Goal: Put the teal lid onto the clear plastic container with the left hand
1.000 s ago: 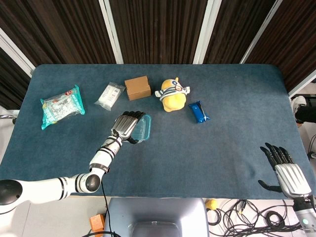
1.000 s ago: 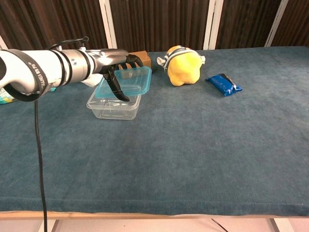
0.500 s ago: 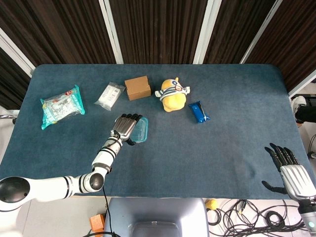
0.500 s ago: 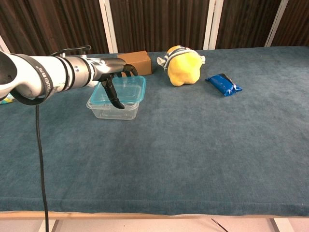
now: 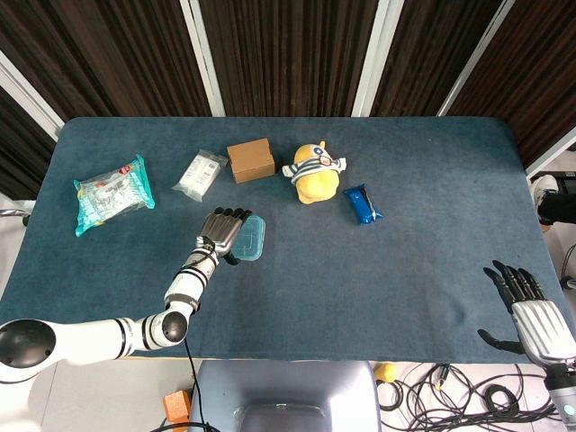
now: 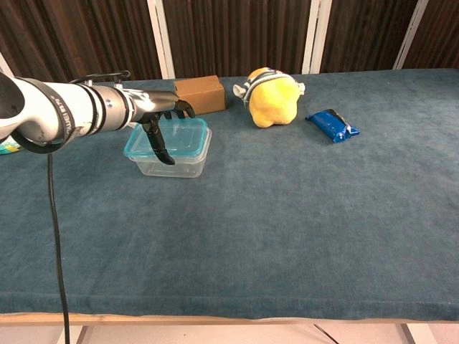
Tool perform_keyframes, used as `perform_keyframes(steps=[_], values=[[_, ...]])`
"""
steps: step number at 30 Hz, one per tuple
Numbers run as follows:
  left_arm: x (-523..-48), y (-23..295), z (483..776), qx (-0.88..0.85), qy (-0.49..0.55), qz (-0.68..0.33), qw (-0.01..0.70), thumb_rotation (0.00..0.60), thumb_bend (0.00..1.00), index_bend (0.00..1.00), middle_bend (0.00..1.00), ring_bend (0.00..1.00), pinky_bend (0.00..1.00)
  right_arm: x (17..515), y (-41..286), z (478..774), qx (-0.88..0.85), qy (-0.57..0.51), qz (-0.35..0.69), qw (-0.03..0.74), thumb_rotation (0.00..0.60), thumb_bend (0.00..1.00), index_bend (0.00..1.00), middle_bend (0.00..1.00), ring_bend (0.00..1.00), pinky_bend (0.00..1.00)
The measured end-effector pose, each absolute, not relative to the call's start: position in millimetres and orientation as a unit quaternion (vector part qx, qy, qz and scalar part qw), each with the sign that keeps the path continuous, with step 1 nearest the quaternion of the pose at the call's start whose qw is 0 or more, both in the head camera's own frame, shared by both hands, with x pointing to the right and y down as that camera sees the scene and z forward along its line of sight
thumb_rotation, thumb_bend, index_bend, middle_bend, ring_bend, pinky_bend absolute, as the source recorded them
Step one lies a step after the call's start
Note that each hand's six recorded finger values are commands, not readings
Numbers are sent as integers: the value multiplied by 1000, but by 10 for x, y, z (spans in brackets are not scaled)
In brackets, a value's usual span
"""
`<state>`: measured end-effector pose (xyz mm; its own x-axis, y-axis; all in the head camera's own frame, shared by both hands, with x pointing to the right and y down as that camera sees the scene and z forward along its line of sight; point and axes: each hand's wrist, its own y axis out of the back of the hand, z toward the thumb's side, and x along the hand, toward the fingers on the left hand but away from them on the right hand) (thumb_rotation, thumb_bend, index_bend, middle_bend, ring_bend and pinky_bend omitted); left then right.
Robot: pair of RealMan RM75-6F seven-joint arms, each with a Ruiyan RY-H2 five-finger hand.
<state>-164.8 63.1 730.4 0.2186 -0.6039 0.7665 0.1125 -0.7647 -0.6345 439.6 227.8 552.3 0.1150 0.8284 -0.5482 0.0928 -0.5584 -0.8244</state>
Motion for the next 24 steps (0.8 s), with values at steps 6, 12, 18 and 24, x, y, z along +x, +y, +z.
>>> perform_keyframes(steps=[6,12,18,24], values=[[-1684,632,7299,-717,162,-612,293,600,263,365,508,412,115,4391,2280,5526,-674,-341,571,322,600,101,0,0,0,0],[-1701,639,7302,-714,157,-617,290,600,257,256,451,366,102,4398,2279,5520,-673,-342,571,322,600,101,0,0,0,0],[-1681,607,7285,-715,165,-612,296,600,254,216,396,311,99,4390,2280,5526,-674,-341,571,322,600,101,0,0,0,0],[-1682,596,7292,-716,169,-608,297,600,254,126,331,250,84,4395,2279,5519,-673,-342,571,322,600,101,0,0,0,0]])
